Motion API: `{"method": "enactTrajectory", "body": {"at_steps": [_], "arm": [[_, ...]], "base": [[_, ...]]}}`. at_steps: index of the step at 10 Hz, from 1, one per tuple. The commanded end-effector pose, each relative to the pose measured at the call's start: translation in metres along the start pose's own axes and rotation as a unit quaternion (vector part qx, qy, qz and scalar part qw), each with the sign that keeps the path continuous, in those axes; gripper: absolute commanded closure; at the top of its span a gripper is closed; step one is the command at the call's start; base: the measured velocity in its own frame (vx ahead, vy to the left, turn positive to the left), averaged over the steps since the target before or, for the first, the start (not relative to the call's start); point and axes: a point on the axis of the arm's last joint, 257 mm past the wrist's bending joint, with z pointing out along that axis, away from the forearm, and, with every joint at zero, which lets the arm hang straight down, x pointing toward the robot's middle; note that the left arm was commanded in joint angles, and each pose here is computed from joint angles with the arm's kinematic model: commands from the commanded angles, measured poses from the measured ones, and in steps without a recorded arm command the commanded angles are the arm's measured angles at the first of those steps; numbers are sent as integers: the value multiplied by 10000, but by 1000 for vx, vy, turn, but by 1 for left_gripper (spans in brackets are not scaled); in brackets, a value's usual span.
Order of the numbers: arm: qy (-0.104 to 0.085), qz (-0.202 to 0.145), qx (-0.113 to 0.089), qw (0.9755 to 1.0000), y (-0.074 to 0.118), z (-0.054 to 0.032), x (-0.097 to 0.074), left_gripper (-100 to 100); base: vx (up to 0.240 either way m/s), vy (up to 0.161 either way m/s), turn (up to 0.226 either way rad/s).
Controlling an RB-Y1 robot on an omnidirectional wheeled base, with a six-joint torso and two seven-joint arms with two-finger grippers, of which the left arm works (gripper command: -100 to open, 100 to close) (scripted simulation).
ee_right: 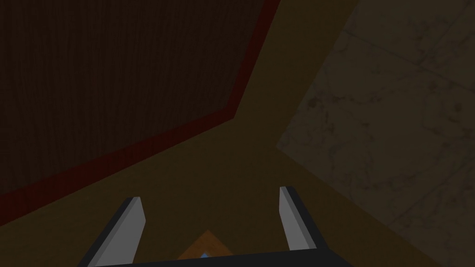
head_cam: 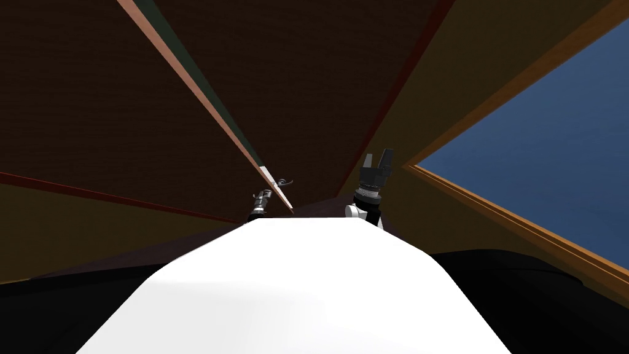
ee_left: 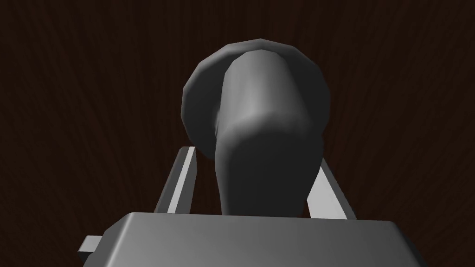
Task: Pull the door open
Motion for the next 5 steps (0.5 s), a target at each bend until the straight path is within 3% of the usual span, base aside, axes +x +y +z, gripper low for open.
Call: {"method": "enactTrajectory", "body": {"at_steps": [1,5], "arm": [[-4,2,-15,10000,9,-5,-2,100],[-4,2,-15,10000,9,-5,-2,100]], "base": [[-26,6,6],[-7,4,-8]]}}
